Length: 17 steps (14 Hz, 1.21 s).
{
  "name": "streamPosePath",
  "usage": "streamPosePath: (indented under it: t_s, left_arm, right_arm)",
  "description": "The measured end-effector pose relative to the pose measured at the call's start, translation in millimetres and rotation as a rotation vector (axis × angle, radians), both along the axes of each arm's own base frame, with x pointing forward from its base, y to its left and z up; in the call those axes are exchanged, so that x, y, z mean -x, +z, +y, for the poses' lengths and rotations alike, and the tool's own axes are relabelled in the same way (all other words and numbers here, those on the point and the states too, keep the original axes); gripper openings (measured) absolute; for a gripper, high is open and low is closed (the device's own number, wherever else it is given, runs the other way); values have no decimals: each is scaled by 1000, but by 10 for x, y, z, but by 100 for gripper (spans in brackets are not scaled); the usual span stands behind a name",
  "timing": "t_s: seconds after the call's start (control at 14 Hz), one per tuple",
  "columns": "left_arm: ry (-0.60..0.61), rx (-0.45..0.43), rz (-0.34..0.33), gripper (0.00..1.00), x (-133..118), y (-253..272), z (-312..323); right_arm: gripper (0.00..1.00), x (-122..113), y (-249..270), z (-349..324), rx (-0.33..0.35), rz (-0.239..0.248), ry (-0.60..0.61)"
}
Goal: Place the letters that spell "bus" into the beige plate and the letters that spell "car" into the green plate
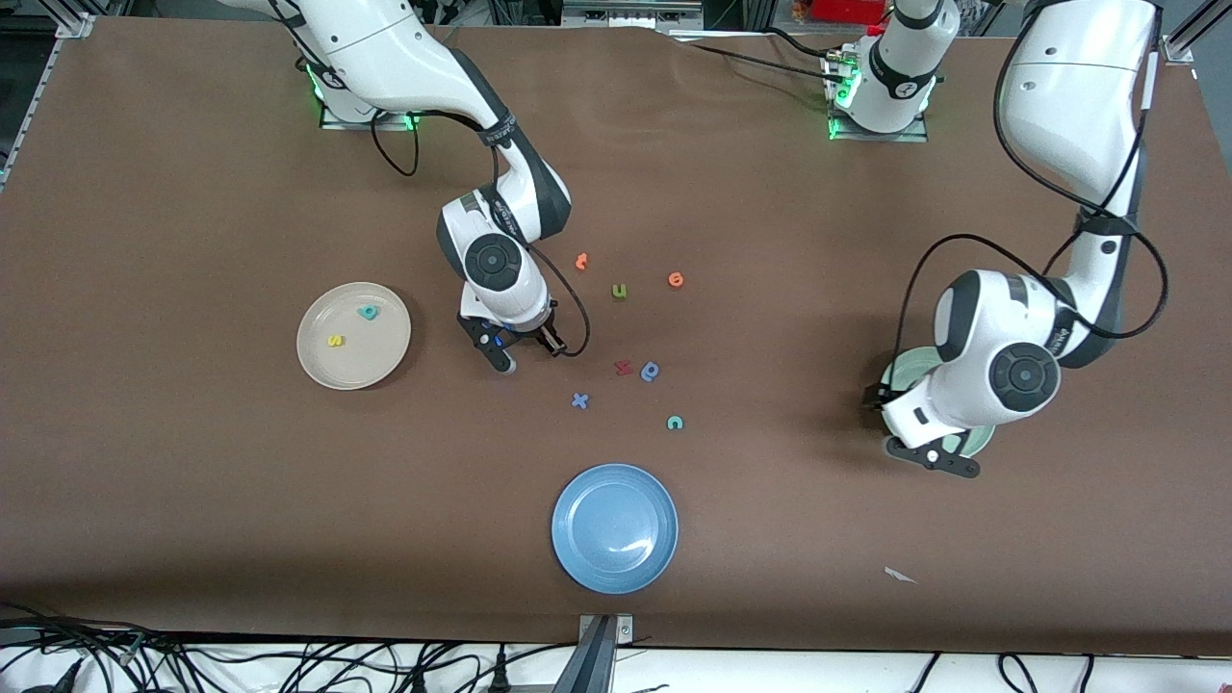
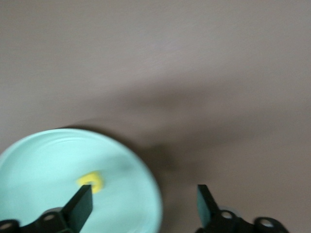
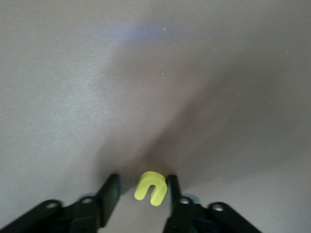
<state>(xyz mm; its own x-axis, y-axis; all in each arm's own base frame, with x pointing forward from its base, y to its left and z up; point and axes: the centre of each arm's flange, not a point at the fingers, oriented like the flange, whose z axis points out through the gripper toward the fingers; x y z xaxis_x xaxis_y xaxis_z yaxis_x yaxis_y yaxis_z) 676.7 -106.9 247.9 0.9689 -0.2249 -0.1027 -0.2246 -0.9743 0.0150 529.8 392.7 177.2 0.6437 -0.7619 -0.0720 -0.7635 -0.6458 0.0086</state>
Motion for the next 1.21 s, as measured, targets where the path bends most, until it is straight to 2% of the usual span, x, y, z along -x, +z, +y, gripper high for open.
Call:
streamPosePath:
  t_s: [0.07,0.36,0.57,0.71,0.86,1.0,1.21]
  left_arm:
    - [42,14,-9,100,-12,3,-294]
    - [166,17,-51,100,2,-61,-1476]
    - [263,45,-87,100,-47,-70,-1905]
    - [330,75,-136,100,-58,-104,-2178]
    - [359,101,-168,100,21,-225,-2481]
    - [355,104,-167,100,150,-372,-2732]
    - [342,96,-156,98,232,-519,-2850]
  right_arm:
    - [27,-5,6,4,1,-2,3]
    - [27,-89,78,-110,32,3,68]
    - [27,-347,435,-605,86,54,205]
    - [27,-515,656,-1061,112,96,292]
    - [27,-651,789,-1478,126,121,364]
    - [27,-721,796,-1829,137,145,427]
    - [27,-673,636,-2207,144,184,491]
